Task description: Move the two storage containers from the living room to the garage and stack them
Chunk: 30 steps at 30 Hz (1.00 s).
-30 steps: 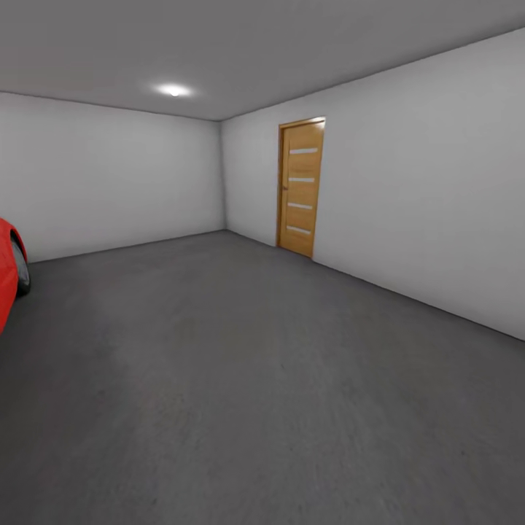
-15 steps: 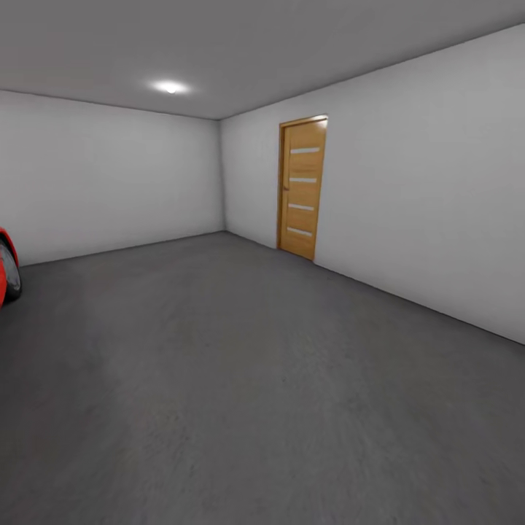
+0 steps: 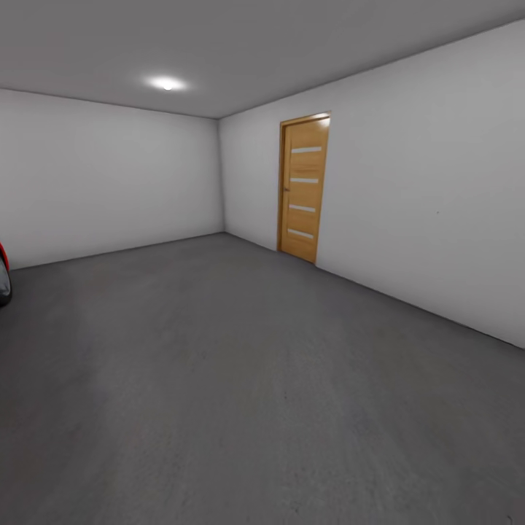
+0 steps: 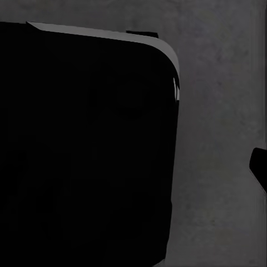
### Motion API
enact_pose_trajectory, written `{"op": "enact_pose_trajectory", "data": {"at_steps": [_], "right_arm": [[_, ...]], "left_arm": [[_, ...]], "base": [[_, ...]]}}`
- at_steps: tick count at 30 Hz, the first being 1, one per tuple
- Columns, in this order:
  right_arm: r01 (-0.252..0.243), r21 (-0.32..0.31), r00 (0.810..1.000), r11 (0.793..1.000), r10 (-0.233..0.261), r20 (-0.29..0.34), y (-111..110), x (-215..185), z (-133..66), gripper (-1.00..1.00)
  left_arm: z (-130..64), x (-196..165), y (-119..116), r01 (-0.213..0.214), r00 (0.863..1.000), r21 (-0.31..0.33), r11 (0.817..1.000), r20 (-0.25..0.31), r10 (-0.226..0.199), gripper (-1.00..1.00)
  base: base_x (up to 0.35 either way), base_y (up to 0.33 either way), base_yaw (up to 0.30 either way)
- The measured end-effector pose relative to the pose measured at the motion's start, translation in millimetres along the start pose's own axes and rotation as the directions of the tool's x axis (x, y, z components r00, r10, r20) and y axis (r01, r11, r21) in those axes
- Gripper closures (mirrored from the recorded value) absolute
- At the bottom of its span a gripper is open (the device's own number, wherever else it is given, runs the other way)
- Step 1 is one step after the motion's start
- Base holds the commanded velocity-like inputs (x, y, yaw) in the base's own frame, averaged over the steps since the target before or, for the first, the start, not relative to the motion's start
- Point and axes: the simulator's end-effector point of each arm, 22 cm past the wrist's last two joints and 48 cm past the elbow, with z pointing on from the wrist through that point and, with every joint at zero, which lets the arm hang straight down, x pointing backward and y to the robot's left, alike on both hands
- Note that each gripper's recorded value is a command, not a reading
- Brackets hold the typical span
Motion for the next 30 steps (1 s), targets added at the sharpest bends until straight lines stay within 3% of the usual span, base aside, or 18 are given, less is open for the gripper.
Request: {"op": "enact_pose_trajectory", "data": {"at_steps": [30], "right_arm": [[0.0, 0.0, 1.0, 1.0, 0.0, 0.0, 0.0, 0.0, 0.0, -1.0]], "left_arm": [[0.0, -1.5, 0.9, 0.005, 1.0, -0.001, 1.0, 0.003, -0.005, -1.0]], "base": [[0.322, 0.0, 0.0]]}}
